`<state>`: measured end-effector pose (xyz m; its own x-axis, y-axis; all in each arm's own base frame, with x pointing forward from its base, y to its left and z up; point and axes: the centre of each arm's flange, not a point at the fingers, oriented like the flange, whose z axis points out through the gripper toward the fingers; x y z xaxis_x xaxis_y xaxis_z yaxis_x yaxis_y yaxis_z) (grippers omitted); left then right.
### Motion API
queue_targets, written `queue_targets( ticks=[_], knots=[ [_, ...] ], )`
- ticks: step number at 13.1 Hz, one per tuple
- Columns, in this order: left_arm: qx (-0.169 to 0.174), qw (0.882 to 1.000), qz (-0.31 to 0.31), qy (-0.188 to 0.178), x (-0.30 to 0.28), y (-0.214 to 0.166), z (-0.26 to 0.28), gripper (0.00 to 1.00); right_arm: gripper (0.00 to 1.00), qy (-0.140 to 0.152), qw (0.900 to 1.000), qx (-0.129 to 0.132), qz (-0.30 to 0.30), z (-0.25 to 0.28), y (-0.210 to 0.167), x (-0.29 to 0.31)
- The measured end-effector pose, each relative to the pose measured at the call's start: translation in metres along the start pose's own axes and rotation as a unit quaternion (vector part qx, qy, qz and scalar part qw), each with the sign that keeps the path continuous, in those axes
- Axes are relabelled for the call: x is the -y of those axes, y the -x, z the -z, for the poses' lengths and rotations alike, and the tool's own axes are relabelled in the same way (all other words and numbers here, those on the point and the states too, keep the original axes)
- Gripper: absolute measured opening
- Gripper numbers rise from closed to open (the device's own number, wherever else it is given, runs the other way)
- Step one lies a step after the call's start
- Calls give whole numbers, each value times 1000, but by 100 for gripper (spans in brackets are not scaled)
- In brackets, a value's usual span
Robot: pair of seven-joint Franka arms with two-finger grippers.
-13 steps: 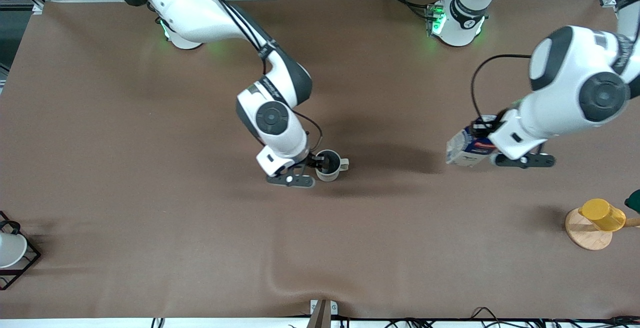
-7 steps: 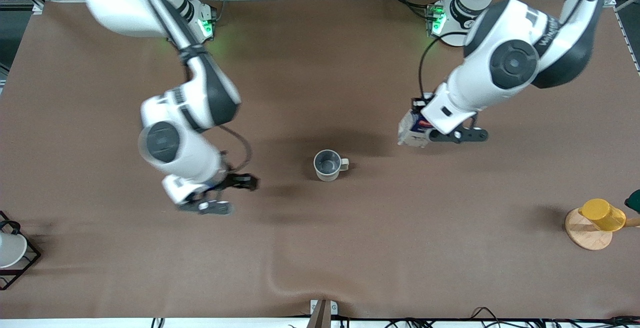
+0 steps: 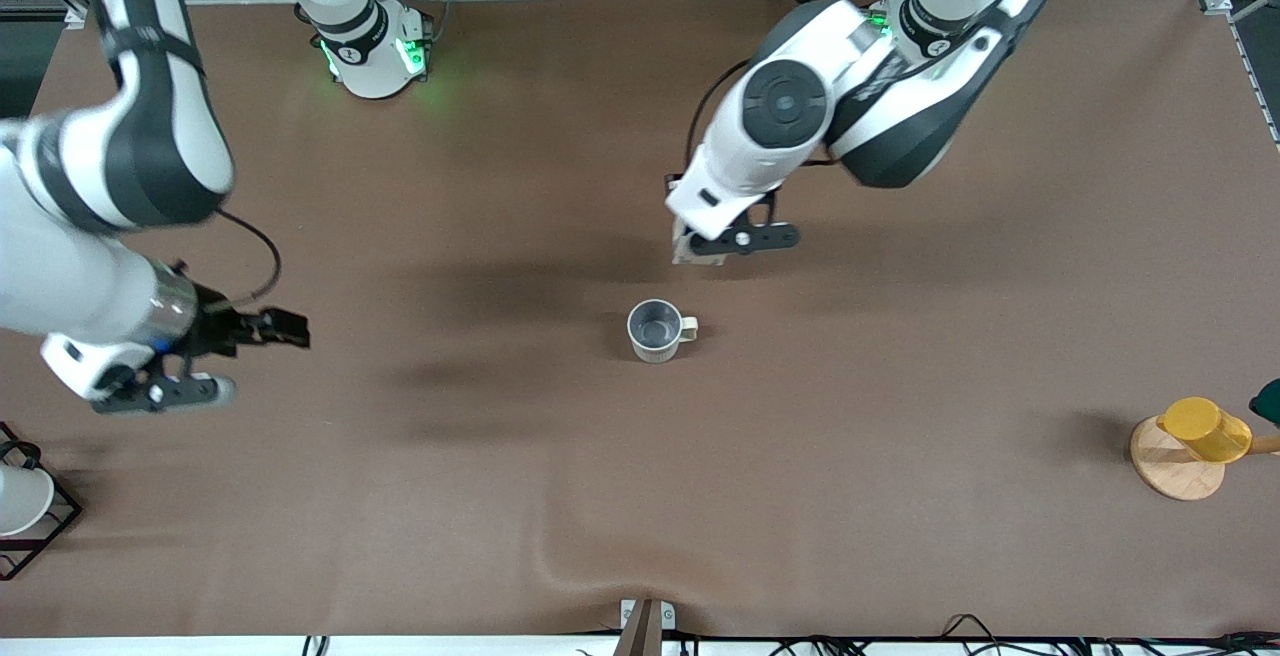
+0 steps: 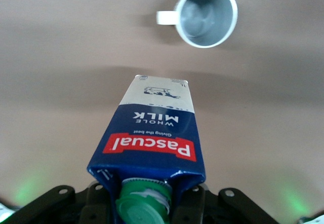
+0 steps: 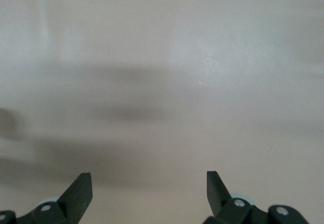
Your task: Place milk next to cup
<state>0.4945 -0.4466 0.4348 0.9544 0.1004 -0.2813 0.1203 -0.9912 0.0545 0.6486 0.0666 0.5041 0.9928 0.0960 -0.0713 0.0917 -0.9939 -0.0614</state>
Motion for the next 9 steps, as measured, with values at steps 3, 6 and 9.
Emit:
queue_targets(
  ticks=[3, 6, 9],
  knots=[
    [-14, 1000, 8, -24, -29, -19, -40, 40, 100, 5, 1000, 4, 14, 50, 37, -20],
    [-22, 999, 8, -36, -40, -23, -63, 40, 100, 4, 1000, 16, 17, 85, 72, -75],
    [-32, 999, 12, -18, -41, -31, -61, 40, 100, 5, 1000, 15, 8, 107, 94, -86]
  ],
)
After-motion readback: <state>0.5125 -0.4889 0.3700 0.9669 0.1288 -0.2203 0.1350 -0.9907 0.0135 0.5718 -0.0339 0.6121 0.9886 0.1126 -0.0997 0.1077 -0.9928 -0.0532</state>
